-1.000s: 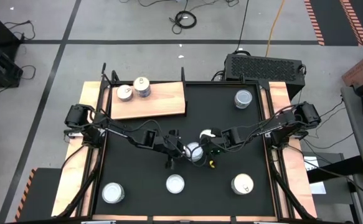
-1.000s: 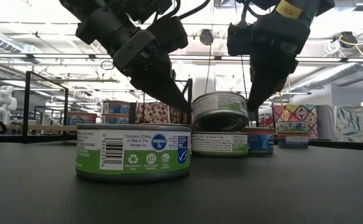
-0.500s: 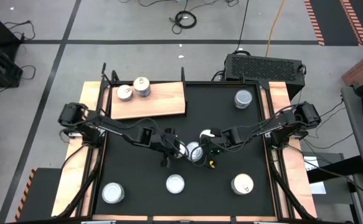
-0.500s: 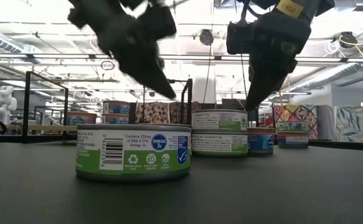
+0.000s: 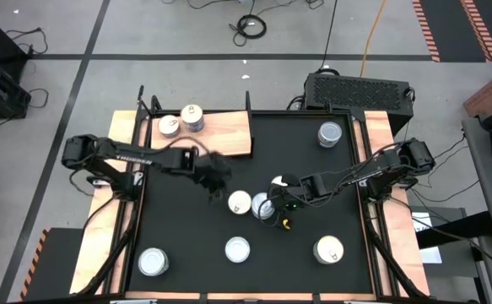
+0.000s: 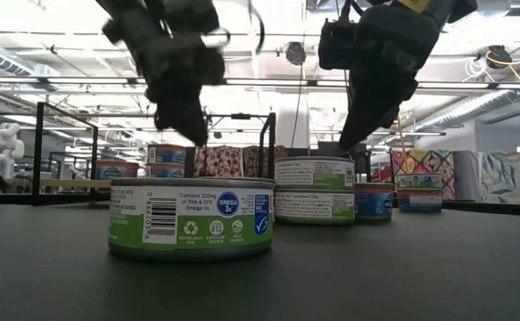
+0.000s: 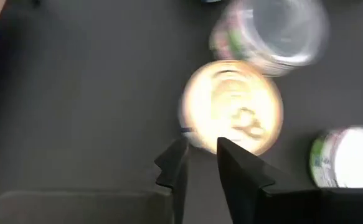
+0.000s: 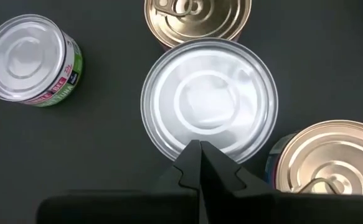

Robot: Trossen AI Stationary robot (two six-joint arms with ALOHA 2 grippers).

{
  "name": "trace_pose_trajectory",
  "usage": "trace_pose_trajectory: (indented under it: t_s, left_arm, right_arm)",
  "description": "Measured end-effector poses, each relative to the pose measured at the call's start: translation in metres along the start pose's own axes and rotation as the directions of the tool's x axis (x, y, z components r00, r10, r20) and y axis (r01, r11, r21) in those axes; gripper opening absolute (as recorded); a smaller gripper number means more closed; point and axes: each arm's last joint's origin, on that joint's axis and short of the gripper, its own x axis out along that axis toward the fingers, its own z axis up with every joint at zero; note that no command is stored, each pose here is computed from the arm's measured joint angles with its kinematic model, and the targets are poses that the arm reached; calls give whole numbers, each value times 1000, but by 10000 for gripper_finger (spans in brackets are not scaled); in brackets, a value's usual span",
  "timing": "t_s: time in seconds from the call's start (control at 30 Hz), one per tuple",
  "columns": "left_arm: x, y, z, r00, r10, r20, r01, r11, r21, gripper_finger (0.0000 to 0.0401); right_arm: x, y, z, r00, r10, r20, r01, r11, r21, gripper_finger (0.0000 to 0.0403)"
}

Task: Stack canned seafood by type on shelf
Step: Stack the blue and pink tuna can on top of the left blue and pink tuna can on the shelf

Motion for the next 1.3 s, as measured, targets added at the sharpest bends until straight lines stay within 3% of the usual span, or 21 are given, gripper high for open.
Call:
trace_pose_trajectory:
  t_s: [0.17, 0.27, 0.5, 0.67, 0.83, 1.1, 1.3]
  left_arm:
    - [-2, 23, 9, 991, -135, -8, 132, 978, -161, 145]
    - [-2, 26, 11, 995, -95, 10, 95, 972, -214, 182]
    - [13, 27, 12, 998, -66, 12, 67, 974, -215, 246]
    - [33, 31, 6, 996, -55, -67, 39, 976, -215, 254]
    - [44, 28, 1, 987, -106, -124, 85, 983, -165, 254]
    - [45, 22, 0, 985, -120, -124, 102, 985, -140, 254]
    - [45, 24, 1, 990, -80, -112, 61, 985, -162, 254]
  right_arm:
    - [0, 1, -1, 1000, 3, -6, -3, 1000, -16, 0]
    - [0, 1, -2, 1000, 3, -12, -3, 999, -36, 0]
    - [0, 1, -2, 1000, 1, -13, -2, 998, -68, 0]
    - [0, 0, -2, 1000, 0, -14, -1, 998, -65, 0]
    - [0, 1, -2, 1000, 0, -13, -1, 998, -64, 0]
    - [0, 1, -2, 1000, 1, -13, -1, 998, -68, 0]
    - [0, 1, -2, 1000, 0, -12, -1, 998, -67, 0]
